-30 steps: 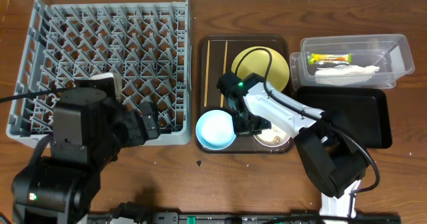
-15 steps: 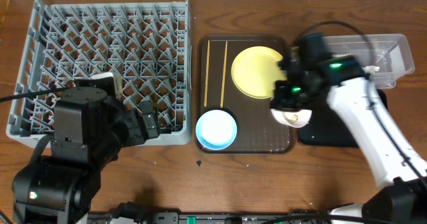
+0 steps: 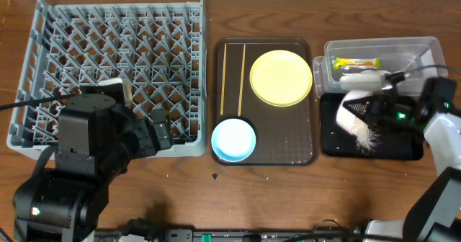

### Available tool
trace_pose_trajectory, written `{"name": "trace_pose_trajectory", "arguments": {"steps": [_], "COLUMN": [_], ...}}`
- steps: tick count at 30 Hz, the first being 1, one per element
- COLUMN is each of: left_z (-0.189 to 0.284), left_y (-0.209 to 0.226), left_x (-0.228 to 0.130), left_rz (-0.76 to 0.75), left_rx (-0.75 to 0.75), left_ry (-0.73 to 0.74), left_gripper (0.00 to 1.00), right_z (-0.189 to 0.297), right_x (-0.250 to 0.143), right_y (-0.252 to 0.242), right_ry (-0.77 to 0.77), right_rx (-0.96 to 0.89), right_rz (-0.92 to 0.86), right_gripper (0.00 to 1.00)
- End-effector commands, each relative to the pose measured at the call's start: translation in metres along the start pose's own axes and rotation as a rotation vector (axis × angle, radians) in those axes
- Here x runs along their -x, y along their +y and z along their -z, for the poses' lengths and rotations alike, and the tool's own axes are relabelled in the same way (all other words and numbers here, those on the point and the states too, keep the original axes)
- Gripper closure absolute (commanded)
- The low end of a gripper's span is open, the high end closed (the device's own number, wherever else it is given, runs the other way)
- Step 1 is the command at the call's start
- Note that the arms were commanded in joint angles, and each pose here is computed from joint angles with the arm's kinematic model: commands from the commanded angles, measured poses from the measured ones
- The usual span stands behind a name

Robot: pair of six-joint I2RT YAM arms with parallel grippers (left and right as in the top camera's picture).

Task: Sort waste into correct bins and load items into the dishwasher
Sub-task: 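Tip the rice from the pink bowl onto the black tray with right gripper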

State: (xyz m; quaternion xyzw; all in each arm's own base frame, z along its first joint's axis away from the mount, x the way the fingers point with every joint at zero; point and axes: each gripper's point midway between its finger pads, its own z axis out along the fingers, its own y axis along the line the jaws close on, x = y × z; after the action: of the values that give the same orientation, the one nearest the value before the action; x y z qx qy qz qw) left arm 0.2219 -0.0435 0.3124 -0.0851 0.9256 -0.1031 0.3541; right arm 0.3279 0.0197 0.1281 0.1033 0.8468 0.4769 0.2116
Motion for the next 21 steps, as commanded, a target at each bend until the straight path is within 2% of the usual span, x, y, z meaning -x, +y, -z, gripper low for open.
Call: {"name": "trace_pose_trajectory", "arguments": {"steps": [1,3,6,10,12,13,14,15,16,17,18,19,20,21], "left_z": [0.001,0.001,0.001,0.001,0.001,0.001,0.001,0.001,0.001,0.001,0.001,0.001,0.001,0.001], "left_y": [0.003,0.003,0.003,0.003,0.003,0.003,0.003,0.003,0.003,0.003,0.003,0.003,0.003,0.003], "left_x": [0.002,0.002,0.002,0.002,0.002,0.002,0.002,0.002,0.002,0.002,0.002,0.002,0.002,0.002], "left_rz": [0.005,0.006,0.006,0.006,0.006,0.006,0.005,0.005,0.006,0.005,0.005,0.005,0.005,0.005], "left_rx": [0.013,0.013,0.013,0.013,0.013,0.013,0.013,0.013,0.013,0.013,0.013,0.013,0.013,0.013], "left_ry": [-0.011,-0.010,-0.011,-0.011,-0.011,-0.011,-0.011,-0.011,-0.011,-0.010,-0.011,-0.011,-0.011,-0.011], "left_gripper": [0.02,0.02,0.02,0.02,0.02,0.02,0.02,0.02,0.02,0.02,0.02,0.02,0.02,0.02], "right_z": [0.011,0.014,0.019,0.021,0.018,0.017,0.019,0.024,0.023,0.018,0.020,0.025,0.025,0.017], "right_x": [-0.001,-0.004,-0.008,-0.008,-0.003,-0.002,-0.002,-0.002,-0.001,-0.001,-0.003,-0.004,-0.004,-0.004], "right_y": [0.014,0.009,0.024,0.029,0.017,0.010,0.014,0.031,0.028,0.010,0.018,0.035,0.034,0.007], "right_ry": [-0.069,-0.087,-0.108,-0.106,-0.114,-0.110,-0.109,-0.123,-0.127,-0.109,-0.102,-0.113,-0.119,-0.104], "right_rx": [0.190,0.203,0.316,0.344,0.275,0.237,0.267,0.364,0.347,0.243,0.293,0.389,0.382,0.221], "right_rz": [0.017,0.014,0.059,0.029,0.058,0.005,-0.022,0.050,0.069,-0.033,-0.059,0.006,0.038,-0.021], "right_gripper": [0.99,0.99,0.99,0.99,0.99,0.99,0.99,0.99,0.99,0.99,0.99,0.99,0.99,0.99]}}
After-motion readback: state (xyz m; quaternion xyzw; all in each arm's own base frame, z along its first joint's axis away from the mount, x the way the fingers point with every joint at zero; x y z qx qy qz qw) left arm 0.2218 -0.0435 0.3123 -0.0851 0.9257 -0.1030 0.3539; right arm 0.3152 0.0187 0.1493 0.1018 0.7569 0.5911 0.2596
